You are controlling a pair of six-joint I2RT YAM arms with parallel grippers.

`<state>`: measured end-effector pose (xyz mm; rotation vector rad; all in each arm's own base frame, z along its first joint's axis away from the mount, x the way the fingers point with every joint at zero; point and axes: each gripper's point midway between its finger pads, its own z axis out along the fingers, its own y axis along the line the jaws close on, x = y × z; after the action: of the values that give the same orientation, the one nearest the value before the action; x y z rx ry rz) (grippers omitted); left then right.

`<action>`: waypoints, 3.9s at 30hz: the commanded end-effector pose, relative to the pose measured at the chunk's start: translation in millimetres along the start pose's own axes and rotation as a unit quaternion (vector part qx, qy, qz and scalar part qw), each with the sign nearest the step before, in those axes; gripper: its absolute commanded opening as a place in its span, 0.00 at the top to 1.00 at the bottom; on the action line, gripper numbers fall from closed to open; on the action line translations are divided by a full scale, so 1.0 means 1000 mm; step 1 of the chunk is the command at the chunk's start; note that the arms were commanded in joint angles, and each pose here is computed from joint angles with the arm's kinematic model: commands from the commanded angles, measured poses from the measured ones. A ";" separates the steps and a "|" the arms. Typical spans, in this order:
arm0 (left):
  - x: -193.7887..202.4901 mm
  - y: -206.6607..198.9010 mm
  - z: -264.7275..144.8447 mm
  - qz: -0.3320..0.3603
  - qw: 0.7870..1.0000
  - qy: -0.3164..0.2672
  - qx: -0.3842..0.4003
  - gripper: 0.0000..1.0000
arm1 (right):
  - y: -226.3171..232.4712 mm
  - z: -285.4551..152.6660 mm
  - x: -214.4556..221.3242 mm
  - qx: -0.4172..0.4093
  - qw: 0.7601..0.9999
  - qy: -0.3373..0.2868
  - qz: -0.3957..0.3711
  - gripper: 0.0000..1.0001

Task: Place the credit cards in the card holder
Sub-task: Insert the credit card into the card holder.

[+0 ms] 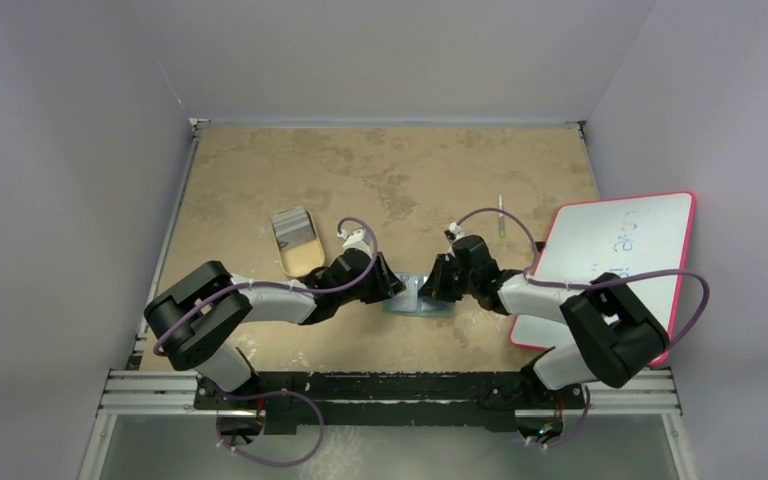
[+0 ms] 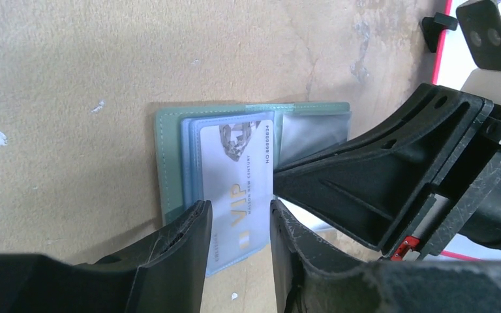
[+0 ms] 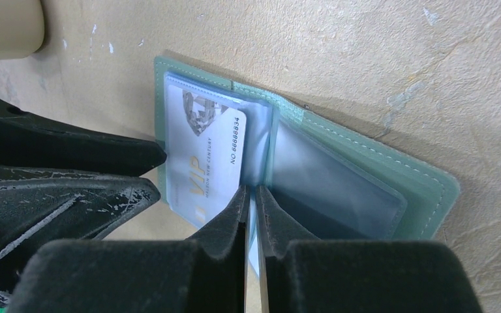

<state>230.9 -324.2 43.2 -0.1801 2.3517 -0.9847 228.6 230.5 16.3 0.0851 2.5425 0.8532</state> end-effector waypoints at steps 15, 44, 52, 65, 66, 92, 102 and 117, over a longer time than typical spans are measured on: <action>-0.010 -0.014 0.008 0.016 1.000 -0.009 0.011 0.62 | -0.012 0.002 0.009 0.020 1.000 0.014 -0.008 0.90; -0.017 -0.070 -0.010 -0.073 0.987 -0.015 0.146 0.61 | -0.016 0.003 0.013 0.019 1.000 0.012 -0.005 0.90; -0.022 -0.081 -0.020 -0.089 0.980 -0.024 0.179 0.61 | -0.015 0.000 0.012 0.018 1.000 0.010 -0.005 0.90; -0.028 -0.093 -0.034 -0.100 0.972 -0.034 0.209 0.61 | -0.013 0.000 0.011 0.014 1.000 0.009 -0.006 0.90; -0.028 -0.094 -0.035 -0.100 0.972 -0.035 0.211 0.61 | -0.013 0.000 0.011 0.014 1.000 0.009 -0.006 0.89; -0.031 -0.125 -0.051 -0.095 0.958 -0.033 0.268 0.61 | -0.016 -0.001 -0.002 0.048 0.999 0.002 -0.017 0.72; -0.017 -0.104 -0.035 -0.068 0.971 -0.018 0.227 0.86 | -0.012 -0.003 -0.004 0.037 0.999 -0.006 -0.022 0.70; -0.012 -0.066 -0.021 -0.027 0.991 -0.021 0.131 1.00 | -0.010 -0.016 -0.008 0.037 0.999 -0.027 -0.018 0.65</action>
<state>224.6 -333.9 65.4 -0.2748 2.2524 -1.2011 233.3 214.2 23.7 0.0837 2.5262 0.7514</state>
